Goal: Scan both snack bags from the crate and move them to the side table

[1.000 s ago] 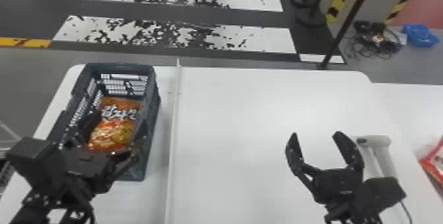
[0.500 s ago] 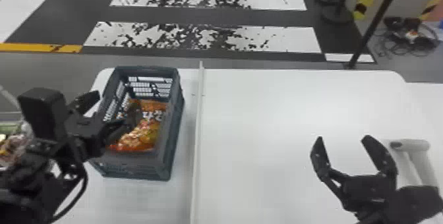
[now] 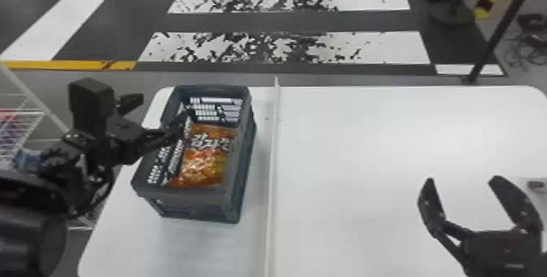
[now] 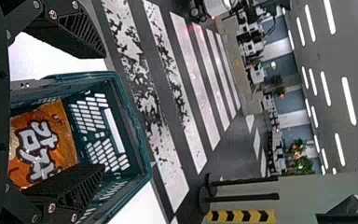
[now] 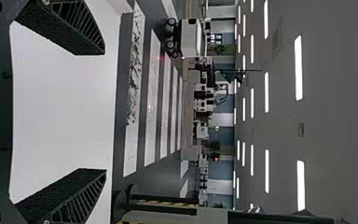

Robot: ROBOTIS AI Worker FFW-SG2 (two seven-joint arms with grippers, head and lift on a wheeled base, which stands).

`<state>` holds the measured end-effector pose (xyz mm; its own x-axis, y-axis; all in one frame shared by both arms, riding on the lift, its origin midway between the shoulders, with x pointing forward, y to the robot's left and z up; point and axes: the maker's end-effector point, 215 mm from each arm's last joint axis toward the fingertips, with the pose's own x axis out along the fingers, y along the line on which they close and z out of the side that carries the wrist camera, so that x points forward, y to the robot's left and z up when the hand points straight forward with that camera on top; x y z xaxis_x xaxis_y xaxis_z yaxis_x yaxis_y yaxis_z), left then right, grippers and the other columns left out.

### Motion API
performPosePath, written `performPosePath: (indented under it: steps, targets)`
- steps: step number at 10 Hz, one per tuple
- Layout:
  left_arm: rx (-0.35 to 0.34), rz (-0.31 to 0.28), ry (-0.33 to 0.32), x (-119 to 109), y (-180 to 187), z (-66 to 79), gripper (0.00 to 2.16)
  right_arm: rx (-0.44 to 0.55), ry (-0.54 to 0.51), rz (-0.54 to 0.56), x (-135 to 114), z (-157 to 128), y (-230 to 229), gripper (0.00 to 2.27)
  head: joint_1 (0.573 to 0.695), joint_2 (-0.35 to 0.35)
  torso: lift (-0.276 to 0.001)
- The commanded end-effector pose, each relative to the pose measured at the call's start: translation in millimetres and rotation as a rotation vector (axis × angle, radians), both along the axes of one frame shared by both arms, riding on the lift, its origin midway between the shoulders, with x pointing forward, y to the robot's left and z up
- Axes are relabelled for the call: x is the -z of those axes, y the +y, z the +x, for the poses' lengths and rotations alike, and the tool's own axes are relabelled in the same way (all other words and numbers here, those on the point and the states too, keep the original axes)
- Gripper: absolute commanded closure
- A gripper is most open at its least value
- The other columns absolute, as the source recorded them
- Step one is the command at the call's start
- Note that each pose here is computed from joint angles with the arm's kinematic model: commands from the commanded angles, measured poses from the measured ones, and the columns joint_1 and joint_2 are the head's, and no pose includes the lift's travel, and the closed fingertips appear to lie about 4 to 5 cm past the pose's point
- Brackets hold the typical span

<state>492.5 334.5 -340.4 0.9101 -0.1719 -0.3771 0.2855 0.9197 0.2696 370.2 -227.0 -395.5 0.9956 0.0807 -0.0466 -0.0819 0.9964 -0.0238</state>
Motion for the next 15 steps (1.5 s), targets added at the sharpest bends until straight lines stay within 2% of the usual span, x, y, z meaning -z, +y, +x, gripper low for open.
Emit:
performPosePath:
  steps: [1,3,5,7,10,12,13,15]
  targets:
    - [0.043,0.057,0.035,8.3,12.3,17.6,0.17,-0.003,0.001,-0.018,-2.2,-4.2,0.2,0.02,0.695,0.134,-0.075]
    - [0.127,0.078,0.09,22.3,3.0,36.5,0.17,-0.008,0.003,-0.03,-1.8,-8.7,2.1,0.02,0.695,0.145,-0.075]
    - [0.23,0.083,0.128,30.2,-28.7,57.6,0.17,-0.009,0.003,-0.045,-1.4,-13.0,3.8,0.02,0.695,0.136,-0.075]
    - [0.306,0.075,0.178,37.0,-49.3,70.2,0.17,-0.012,-0.008,-0.05,-5.1,-17.3,5.3,0.02,0.695,0.097,-0.075]
    - [0.341,0.061,0.313,71.6,-50.0,42.7,0.17,-0.027,-0.015,-0.051,-8.3,-9.9,14.2,0.02,0.695,0.079,-0.075]
    - [0.376,0.045,0.365,91.9,-60.1,30.5,0.17,-0.026,-0.015,-0.052,-8.3,-9.9,13.4,0.03,0.695,0.085,-0.075]
    - [0.379,0.049,0.391,104.3,-61.5,26.7,0.17,-0.027,-0.017,-0.051,-8.9,-9.3,14.2,0.03,0.695,0.08,-0.075]
    - [0.382,0.048,0.408,115.0,-64.2,26.7,0.17,-0.029,-0.014,-0.049,-8.0,-9.3,15.8,0.03,0.695,0.076,-0.075]
